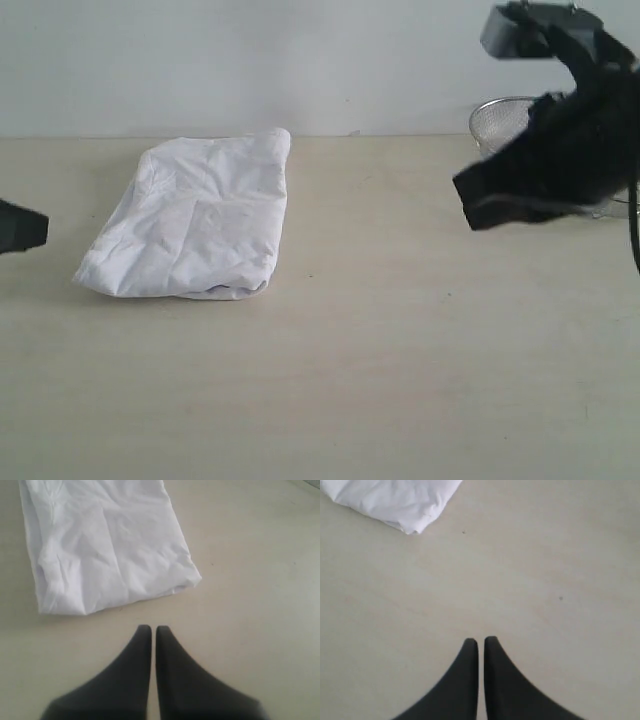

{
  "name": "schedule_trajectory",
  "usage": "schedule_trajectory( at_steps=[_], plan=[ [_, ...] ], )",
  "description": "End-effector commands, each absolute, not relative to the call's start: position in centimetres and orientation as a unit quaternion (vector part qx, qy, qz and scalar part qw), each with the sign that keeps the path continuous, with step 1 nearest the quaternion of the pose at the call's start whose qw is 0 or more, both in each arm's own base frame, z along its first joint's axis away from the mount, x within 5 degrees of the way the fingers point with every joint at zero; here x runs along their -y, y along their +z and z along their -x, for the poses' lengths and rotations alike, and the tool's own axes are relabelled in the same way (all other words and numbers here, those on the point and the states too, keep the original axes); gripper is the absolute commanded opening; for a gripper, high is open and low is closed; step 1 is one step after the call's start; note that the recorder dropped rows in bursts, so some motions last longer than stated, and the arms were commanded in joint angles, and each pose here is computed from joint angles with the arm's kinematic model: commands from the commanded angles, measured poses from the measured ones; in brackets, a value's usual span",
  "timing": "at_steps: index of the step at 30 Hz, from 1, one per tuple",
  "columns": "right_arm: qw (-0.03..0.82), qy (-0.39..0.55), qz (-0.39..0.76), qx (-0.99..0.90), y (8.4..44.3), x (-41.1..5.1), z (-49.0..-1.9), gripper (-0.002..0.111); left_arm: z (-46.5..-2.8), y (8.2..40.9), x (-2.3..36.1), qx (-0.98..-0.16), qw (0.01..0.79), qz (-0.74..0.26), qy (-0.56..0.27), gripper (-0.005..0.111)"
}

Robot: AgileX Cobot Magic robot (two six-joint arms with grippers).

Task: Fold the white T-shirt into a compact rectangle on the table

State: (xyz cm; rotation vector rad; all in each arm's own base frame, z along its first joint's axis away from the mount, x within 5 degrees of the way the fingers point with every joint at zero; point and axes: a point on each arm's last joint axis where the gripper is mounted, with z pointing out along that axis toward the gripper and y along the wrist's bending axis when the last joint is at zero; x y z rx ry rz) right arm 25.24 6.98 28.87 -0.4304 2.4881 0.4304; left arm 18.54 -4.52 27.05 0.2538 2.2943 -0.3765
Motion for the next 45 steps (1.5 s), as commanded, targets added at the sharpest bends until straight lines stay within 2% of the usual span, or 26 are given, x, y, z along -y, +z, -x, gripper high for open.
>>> schedule_trajectory(
  at_steps=[1, 6, 15, 21, 45],
  plan=[
    [0.308, 0.163, 0.106, -0.931, 25.5, -6.2, -22.3, 0.000, -15.7, 24.6, 3.9, -0.894, 0.419, -0.054, -0.152, 0.005],
    [0.337, 0.163, 0.067, -0.925, 22.5, -5.5, -19.8, 0.000, -13.7, 22.4, 3.0, -0.876, 0.461, -0.010, -0.137, 0.005],
    [0.343, 0.138, 0.084, -0.925, 20.8, -5.0, -18.7, 0.000, -12.9, 20.8, 1.8, -0.856, 0.508, 0.024, -0.093, 0.005],
    [0.317, 0.155, 0.089, -0.932, 20.6, -5.2, -18.2, 0.000, -12.8, 20.6, 1.9, -0.860, 0.501, 0.021, -0.097, 0.005],
    [0.334, 0.146, 0.083, -0.927, 20.8, -5.1, -18.5, 0.000, -12.8, 20.6, 1.9, -0.861, 0.499, 0.019, -0.097, 0.005]
  ],
)
